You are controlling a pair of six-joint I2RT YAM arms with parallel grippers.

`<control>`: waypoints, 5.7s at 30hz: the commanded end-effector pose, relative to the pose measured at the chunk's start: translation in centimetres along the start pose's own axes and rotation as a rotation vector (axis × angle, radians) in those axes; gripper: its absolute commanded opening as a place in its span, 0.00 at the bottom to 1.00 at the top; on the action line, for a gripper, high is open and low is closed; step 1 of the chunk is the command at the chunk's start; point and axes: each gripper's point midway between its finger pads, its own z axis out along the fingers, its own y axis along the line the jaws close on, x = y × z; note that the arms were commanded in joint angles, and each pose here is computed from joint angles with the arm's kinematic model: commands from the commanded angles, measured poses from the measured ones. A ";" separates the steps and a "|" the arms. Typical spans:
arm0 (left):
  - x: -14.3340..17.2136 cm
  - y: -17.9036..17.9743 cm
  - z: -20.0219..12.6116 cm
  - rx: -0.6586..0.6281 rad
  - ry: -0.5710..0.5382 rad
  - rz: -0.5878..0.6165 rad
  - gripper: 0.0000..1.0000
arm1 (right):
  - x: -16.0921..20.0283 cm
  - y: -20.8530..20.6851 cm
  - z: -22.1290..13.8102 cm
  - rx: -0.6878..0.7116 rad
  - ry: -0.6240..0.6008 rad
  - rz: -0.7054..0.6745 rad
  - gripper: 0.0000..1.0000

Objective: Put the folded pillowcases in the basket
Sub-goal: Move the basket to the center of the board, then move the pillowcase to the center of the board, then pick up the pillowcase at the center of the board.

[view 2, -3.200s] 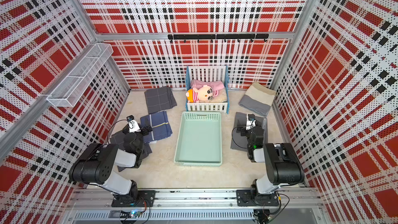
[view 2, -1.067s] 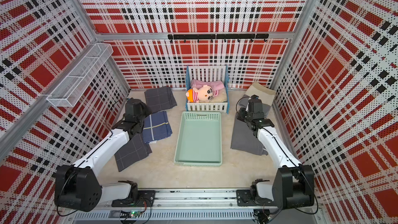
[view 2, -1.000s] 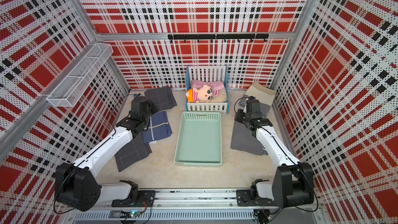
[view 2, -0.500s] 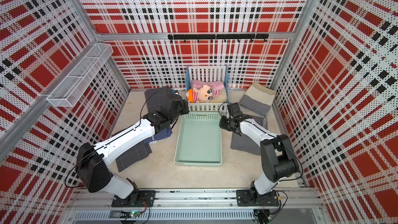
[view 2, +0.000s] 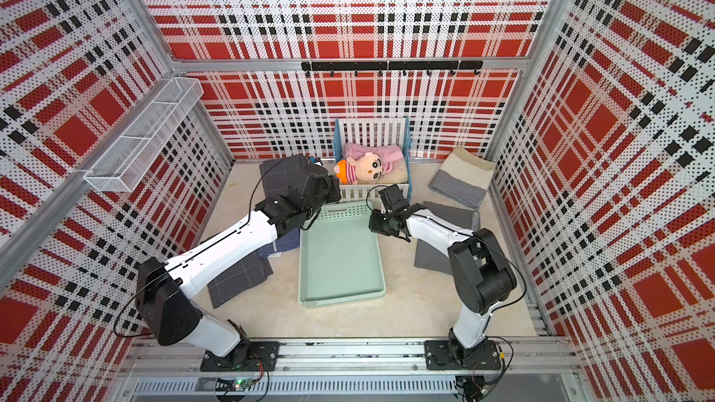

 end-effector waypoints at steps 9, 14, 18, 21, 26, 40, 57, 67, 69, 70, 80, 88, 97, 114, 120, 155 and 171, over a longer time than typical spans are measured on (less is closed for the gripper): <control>-0.1 0.1 -1.1 -0.002 -0.002 0.005 0.38 | 3.6 -1.7 0.2 0.102 0.014 0.178 0.12; -0.3 -0.5 -1.1 0.013 0.000 0.010 0.38 | 3.5 -0.4 0.1 0.097 -0.013 0.160 0.18; -0.4 -0.8 -1.1 0.018 0.003 0.016 0.38 | 2.0 0.5 0.3 0.109 -0.027 0.063 0.25; -0.4 -0.8 -1.2 0.017 0.006 0.021 0.38 | 0.9 1.4 0.9 0.104 -0.029 -0.022 0.27; -0.4 -1.0 -1.5 0.024 0.004 0.024 0.38 | 0.5 2.2 1.7 0.093 0.000 -0.109 0.29; 2.0 -8.4 -1.4 0.164 0.071 0.070 0.44 | 0.0 -1.6 -7.2 0.132 -0.072 -0.137 0.48; 10.9 -16.8 2.8 0.243 0.232 0.107 0.43 | 2.8 -19.4 -4.2 0.431 0.085 0.179 0.00; 10.3 -14.4 5.0 0.186 0.241 0.055 0.43 | 12.0 -15.5 -3.5 0.321 0.289 0.132 0.00; 10.2 -13.5 5.4 0.167 0.246 0.038 0.43 | 13.5 -13.7 -3.7 0.258 0.313 0.143 0.00; 10.3 -13.2 5.6 0.159 0.248 0.032 0.43 | 14.1 -13.0 -3.8 0.229 0.320 0.150 0.00; 15.9 -15.4 7.7 0.168 0.367 0.018 0.43 | 8.7 -10.6 -9.1 0.264 0.087 0.121 0.11; 20.0 -14.6 9.2 0.063 0.411 -0.031 0.43 | 4.6 -18.2 -10.3 0.391 -0.020 0.258 0.00; 20.9 -12.5 10.8 0.005 0.427 -0.045 0.43 | 7.2 -23.7 -6.9 0.468 0.070 0.398 0.00; 24.9 -9.5 13.4 -0.093 0.496 -0.031 0.44 | 8.9 -23.6 -9.5 0.393 0.018 0.478 0.00; 26.1 -9.9 14.2 -0.056 0.541 -0.027 0.44 | 9.2 -23.3 -9.3 0.369 0.030 0.474 0.02; 27.7 -8.3 13.2 -0.099 0.617 0.007 0.47 | 8.7 -23.0 -8.9 0.351 0.052 0.428 0.14; 28.5 -9.5 14.9 -0.042 0.608 -0.040 0.00 | 7.2 -22.3 -9.9 0.347 0.028 0.378 0.16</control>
